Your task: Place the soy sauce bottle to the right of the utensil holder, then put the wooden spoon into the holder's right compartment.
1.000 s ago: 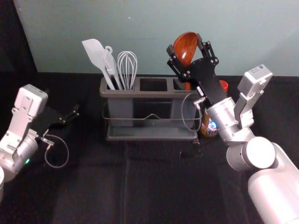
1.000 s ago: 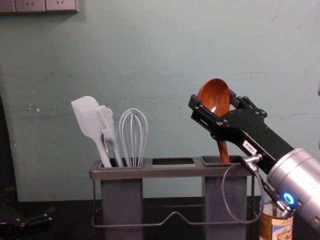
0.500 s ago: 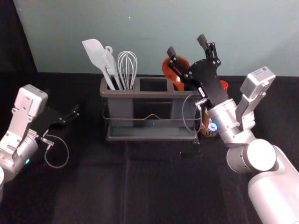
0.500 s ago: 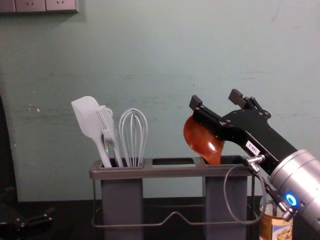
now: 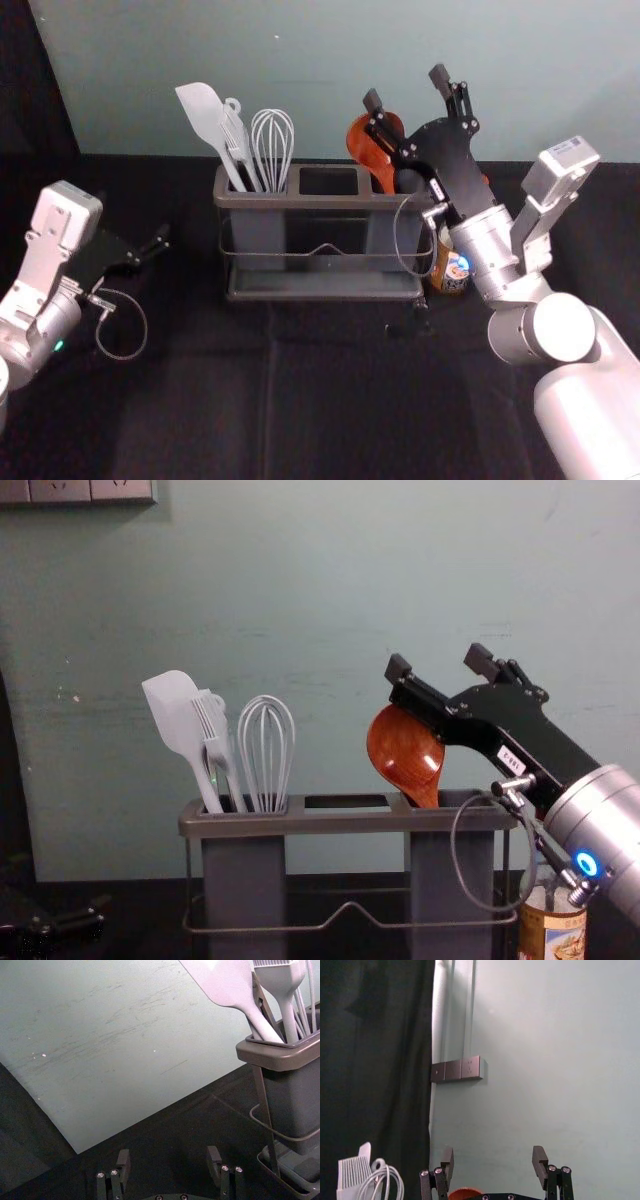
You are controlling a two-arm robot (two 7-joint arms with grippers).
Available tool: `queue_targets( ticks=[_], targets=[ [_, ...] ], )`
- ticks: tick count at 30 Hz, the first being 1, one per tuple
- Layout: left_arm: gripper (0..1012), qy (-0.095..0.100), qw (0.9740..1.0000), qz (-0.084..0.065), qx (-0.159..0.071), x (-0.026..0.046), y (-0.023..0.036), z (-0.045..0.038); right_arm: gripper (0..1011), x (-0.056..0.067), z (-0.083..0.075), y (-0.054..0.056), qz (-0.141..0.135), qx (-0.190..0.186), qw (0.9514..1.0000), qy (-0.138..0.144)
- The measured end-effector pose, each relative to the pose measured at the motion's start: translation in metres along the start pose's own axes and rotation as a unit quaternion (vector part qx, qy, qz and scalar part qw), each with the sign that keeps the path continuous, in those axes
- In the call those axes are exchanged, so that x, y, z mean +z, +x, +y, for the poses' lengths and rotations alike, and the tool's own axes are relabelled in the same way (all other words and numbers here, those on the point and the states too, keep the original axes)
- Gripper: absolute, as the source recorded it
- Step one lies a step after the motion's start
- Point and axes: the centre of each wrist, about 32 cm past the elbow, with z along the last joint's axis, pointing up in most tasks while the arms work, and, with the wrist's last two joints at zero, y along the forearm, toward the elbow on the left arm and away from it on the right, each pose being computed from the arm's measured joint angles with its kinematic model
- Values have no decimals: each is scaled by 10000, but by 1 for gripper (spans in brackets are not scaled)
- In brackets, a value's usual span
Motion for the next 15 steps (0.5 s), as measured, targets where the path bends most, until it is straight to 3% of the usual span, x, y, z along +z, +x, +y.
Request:
queue_targets(
  ticks=[8, 15],
  targets=[
    [1005, 0, 10000, 0, 0, 0, 0, 0, 1002, 160, 33, 83, -165, -140, 9992, 340],
    [1005, 0, 10000, 0, 0, 0, 0, 0, 1002, 369, 14, 280, -459, -560, 9932, 909]
  ],
)
